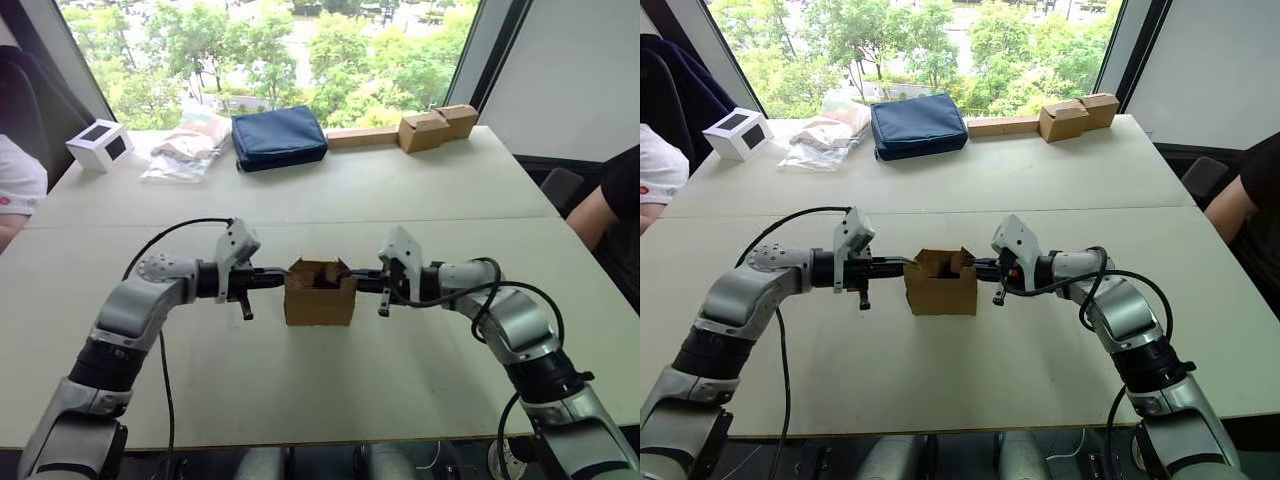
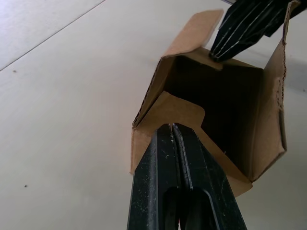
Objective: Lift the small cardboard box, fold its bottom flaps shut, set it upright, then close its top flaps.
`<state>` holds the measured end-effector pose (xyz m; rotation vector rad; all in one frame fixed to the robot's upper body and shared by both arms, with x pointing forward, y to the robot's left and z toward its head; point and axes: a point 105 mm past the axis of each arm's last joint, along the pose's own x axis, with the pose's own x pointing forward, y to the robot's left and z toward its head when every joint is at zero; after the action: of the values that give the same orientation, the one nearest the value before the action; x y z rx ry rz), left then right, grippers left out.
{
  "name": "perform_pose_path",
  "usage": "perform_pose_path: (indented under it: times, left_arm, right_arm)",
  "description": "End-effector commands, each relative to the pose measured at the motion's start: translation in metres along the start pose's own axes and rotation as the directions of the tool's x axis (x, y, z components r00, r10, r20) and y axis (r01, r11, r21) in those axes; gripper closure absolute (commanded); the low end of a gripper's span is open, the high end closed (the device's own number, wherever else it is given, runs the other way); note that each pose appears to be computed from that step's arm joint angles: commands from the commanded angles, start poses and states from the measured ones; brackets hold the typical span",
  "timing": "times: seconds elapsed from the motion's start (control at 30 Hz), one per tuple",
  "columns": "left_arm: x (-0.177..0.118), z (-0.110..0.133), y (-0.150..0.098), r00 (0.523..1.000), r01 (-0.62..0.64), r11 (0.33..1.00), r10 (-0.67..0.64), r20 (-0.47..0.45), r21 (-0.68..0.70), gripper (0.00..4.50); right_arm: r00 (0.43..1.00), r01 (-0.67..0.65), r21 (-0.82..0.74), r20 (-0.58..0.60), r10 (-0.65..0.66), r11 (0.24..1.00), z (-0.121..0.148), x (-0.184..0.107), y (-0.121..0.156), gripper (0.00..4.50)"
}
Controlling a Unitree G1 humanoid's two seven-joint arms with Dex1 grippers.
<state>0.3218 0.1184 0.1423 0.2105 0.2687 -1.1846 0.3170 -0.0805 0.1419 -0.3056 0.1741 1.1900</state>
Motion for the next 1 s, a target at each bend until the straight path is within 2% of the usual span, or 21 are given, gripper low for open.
perform_pose_path:
  times: [0.03,0.33,0.53,0.67,0.73,0.83,0.93,1.0]
  left_arm:
    - [0.000,0.004,0.001,1.000,-0.001,0.999,0.001,-0.004,0.038,4.49]
    - [0.001,0.007,0.006,0.999,-0.030,0.999,0.030,0.014,0.044,4.49]
    - [-0.025,0.042,0.024,0.982,-0.094,0.995,0.097,0.163,-0.023,4.49]
    - [-0.040,0.048,0.044,0.963,-0.185,0.983,0.185,0.194,-0.018,4.49]
    - [-0.041,0.042,0.054,0.964,-0.208,0.978,0.208,0.167,-0.021,4.49]
    - [-0.030,0.018,0.063,0.980,-0.165,0.985,0.169,0.103,-0.041,4.49]
    - [-0.016,0.002,0.075,0.979,-0.140,0.977,0.161,0.122,-0.162,4.49]
    - [-0.008,-0.014,0.074,0.988,-0.105,0.976,0.124,0.091,-0.190,4.49]
  right_arm:
    - [1.000,-0.005,-0.042,0.027,0.006,0.999,0.010,0.003,0.000,4.50]
    - [0.999,0.013,-0.054,0.040,-0.010,0.998,0.016,0.000,-0.006,4.50]
    - [0.990,0.066,-0.044,0.125,-0.060,0.997,0.046,-0.031,-0.017,4.50]
    - [0.985,0.088,-0.031,0.152,-0.082,0.996,0.058,-0.045,-0.016,4.50]
    - [0.989,0.079,-0.045,0.130,-0.073,0.996,0.056,-0.047,-0.007,4.50]
    - [0.992,0.011,-0.043,0.129,-0.005,0.999,0.063,-0.046,0.017,4.50]
    - [0.991,-0.031,-0.061,0.126,0.038,0.998,0.072,-0.045,0.037,4.50]
    - [0.991,-0.059,-0.071,0.118,0.067,0.996,0.075,-0.045,0.050,4.50]
